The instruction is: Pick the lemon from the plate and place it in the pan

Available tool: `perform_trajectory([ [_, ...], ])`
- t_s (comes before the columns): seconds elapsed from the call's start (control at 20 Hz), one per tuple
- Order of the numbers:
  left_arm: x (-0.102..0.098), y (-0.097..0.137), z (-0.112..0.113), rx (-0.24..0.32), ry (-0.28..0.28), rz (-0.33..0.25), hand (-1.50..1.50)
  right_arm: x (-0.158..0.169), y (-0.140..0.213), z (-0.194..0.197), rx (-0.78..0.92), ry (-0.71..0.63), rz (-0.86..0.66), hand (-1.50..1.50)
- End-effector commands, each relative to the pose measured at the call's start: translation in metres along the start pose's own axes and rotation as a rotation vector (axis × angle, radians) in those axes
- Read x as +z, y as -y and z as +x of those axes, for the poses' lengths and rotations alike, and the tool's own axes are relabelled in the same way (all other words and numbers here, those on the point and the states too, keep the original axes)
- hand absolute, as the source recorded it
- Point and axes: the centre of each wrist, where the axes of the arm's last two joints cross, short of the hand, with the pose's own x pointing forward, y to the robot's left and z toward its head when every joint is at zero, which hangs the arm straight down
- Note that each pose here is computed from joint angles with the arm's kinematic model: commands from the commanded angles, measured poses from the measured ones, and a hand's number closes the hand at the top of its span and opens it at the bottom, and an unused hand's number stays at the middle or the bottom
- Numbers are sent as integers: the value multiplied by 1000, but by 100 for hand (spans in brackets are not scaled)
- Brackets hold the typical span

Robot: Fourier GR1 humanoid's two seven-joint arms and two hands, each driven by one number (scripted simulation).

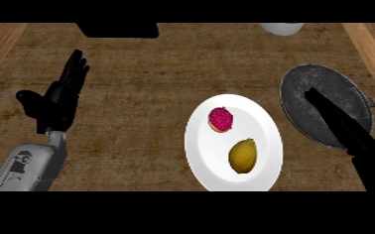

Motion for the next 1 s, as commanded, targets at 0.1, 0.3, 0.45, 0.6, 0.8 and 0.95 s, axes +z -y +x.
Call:
perform_trajectory([
  [0.1, -8, -9, 0, 5, -9, -7, 0, -10, -31, 20, 16, -85, 41, -150],
  [0.3, 6, -7, -7, 4, 4, -2, 0, -18, -39, 15, 27, -129, -6, -150],
  [0.45, 15, -8, -4, 3, -7, 18, 0, -17, -40, 9, 71, -187, -13, -150],
  [0.6, 2, -1, 9, -11, -5, 8, 0, -26, -42, -11, 54, -221, 45, -150],
  [0.8, 9, 0, -6, 1, -2, 20, 0, -37, -63, -23, 61, -199, 105, -150],
  [0.95, 11, 1, 6, -13, -4, 20, 0, -38, -88, -31, 45, -196, 153, -150],
])
